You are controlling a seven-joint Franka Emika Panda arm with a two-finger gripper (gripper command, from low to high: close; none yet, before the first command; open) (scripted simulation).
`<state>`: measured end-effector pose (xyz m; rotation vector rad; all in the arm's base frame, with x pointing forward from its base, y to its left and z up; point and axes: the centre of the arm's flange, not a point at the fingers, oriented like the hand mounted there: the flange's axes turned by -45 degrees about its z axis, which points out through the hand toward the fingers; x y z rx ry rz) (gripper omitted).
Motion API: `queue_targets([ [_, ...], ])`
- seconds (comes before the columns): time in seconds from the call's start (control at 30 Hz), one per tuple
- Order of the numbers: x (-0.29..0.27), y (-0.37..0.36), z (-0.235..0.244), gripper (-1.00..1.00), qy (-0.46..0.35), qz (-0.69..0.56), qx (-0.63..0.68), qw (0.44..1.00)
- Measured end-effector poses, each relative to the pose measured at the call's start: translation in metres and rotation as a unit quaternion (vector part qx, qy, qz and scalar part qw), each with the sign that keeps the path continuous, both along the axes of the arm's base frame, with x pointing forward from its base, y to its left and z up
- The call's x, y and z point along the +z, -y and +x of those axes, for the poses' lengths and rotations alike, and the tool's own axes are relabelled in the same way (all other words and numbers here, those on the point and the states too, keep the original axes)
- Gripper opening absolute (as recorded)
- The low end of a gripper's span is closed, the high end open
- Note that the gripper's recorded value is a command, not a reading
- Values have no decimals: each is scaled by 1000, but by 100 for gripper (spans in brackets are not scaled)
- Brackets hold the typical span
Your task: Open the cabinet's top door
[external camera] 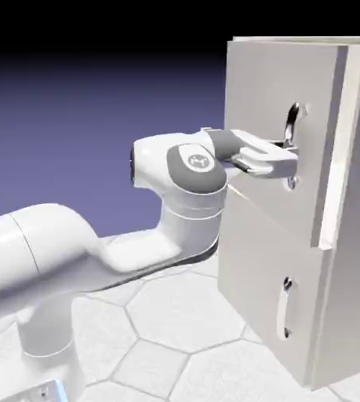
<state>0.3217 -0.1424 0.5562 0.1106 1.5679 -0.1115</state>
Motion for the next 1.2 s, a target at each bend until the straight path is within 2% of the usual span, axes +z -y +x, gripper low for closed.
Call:
queue_targets([
  [0.47,0,-85,-99,-100,0,0,-171,985],
  [1.2,0,-199,-165,-100,0,0,-339,941],
])
